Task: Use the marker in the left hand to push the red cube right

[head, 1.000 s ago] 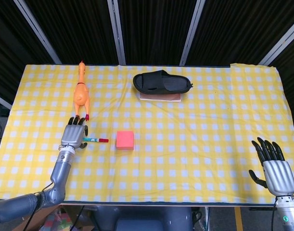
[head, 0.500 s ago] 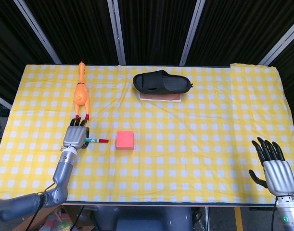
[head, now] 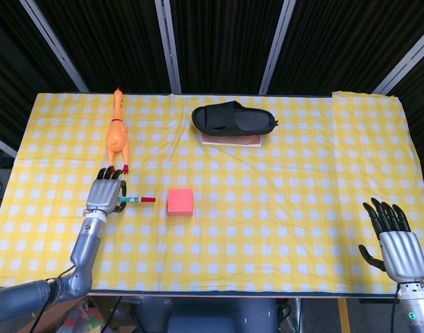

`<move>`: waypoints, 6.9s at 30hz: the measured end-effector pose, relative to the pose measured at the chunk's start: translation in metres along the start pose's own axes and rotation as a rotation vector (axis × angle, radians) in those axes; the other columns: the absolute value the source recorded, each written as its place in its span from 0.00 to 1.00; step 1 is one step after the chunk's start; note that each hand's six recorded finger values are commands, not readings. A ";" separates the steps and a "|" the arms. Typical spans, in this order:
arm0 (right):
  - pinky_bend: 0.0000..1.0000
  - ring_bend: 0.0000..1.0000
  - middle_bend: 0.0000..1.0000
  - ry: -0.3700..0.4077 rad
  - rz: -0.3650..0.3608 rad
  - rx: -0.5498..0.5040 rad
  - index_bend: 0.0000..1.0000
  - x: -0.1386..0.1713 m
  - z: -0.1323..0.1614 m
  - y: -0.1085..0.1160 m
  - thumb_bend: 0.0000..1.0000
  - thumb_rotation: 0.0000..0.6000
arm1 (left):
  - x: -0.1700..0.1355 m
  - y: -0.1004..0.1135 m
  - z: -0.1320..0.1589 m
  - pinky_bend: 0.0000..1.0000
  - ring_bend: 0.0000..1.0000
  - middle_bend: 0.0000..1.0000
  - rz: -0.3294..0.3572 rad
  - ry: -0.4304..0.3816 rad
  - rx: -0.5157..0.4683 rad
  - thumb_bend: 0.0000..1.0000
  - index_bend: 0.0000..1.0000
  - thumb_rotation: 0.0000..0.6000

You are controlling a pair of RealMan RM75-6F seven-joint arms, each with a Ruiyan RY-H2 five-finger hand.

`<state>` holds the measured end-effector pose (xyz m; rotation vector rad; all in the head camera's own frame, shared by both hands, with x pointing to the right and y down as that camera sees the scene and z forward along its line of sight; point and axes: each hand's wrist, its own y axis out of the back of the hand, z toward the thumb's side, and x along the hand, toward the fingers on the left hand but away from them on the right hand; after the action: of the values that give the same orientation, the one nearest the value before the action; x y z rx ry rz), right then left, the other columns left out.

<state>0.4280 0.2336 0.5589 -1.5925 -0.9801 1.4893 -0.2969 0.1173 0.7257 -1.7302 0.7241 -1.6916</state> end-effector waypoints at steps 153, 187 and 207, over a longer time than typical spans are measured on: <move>0.00 0.00 0.00 -0.015 0.004 -0.040 0.00 0.002 -0.005 0.004 0.35 1.00 | 0.010 0.038 0.206 0.06 0.00 0.14 -0.004 -0.154 0.051 0.48 0.63 1.00; 0.00 0.00 0.00 -0.016 0.008 -0.020 0.00 0.001 -0.002 0.001 0.35 1.00 | -0.027 0.022 -0.009 0.03 0.00 0.04 -0.048 0.011 0.032 0.27 0.31 1.00; 0.00 0.00 0.00 -0.004 -0.008 0.033 0.00 0.000 -0.002 0.002 0.35 1.00 | -0.104 0.057 -0.063 0.00 0.00 0.00 0.255 -0.089 -0.072 0.10 0.00 1.00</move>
<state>0.4300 0.2328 0.5574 -1.5615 -0.9587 1.4966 -0.3614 0.1534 0.6138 -1.6699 0.9318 -1.4236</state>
